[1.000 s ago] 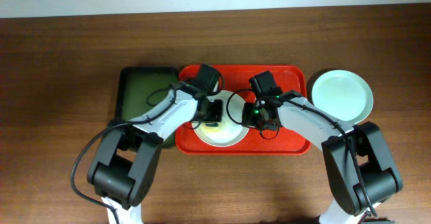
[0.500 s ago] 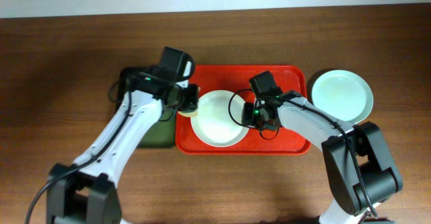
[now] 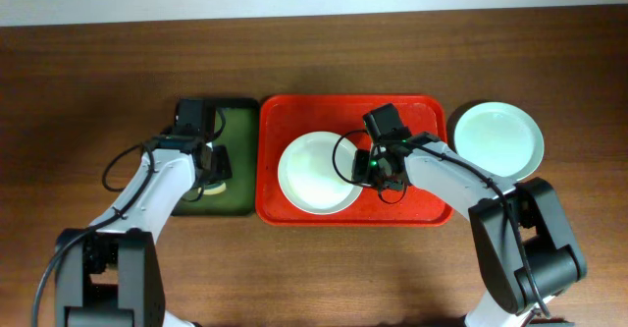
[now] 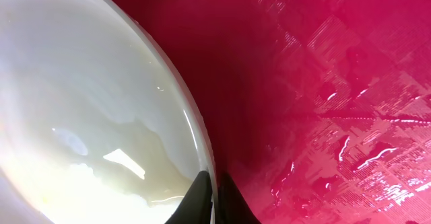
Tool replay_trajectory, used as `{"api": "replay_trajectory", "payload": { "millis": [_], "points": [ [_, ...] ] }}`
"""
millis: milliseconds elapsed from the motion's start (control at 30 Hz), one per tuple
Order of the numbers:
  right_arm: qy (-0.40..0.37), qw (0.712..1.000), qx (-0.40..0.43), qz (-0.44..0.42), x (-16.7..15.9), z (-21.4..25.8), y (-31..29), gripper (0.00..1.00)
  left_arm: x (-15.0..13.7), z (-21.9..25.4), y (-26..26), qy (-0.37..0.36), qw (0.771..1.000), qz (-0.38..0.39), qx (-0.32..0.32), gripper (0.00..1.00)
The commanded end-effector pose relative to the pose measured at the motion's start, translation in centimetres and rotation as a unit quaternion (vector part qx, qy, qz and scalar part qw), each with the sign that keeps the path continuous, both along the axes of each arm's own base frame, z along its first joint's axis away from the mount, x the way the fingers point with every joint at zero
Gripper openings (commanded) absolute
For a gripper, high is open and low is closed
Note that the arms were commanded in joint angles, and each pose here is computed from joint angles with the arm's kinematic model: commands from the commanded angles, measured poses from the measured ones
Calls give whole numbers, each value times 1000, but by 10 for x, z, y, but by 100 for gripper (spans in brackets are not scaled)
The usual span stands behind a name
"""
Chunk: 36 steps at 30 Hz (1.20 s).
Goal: Clean dirty plates on tray and stack at the side
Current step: 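Drop the sponge into the black tray and retract the left gripper, then lift the white plate with the right gripper and tilt it over the black tray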
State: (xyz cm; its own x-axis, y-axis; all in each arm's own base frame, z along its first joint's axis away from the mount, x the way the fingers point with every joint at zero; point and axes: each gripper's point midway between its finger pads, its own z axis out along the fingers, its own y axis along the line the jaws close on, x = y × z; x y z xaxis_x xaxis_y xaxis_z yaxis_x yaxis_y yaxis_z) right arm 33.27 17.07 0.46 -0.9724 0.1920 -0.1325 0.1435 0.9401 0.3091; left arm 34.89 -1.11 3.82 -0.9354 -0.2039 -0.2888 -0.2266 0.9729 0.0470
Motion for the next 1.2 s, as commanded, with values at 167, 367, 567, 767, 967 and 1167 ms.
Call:
{"api": "replay_trajectory", "payload": {
  "millis": [167, 367, 567, 767, 967, 1167],
  "points": [
    [14, 1000, -3, 9, -11, -7, 2, 6, -2, -4, 3, 5, 1000, 0, 6, 26],
    [18, 1000, -5, 9, -12, -8, 1, 5, 32, 54, 17, -45, 997, 33, -59, 46],
    [15, 1000, -4, 10, -11, -8, 2, 27, 43, 101, 117, -101, 981, 160, -52, 99],
    [10, 1000, -2, 10, -9, -7, 3, 4, 37, 101, 136, -103, 976, 185, -50, 99],
    [5, 1000, -15, 6, -7, -8, -2, 5, 37, 101, 136, -103, 976, 185, -50, 99],
    [40, 999, 29, 6, -8, 10, -6, 4, 37, 101, 137, -103, 976, 185, -48, 99]
  ]
}}
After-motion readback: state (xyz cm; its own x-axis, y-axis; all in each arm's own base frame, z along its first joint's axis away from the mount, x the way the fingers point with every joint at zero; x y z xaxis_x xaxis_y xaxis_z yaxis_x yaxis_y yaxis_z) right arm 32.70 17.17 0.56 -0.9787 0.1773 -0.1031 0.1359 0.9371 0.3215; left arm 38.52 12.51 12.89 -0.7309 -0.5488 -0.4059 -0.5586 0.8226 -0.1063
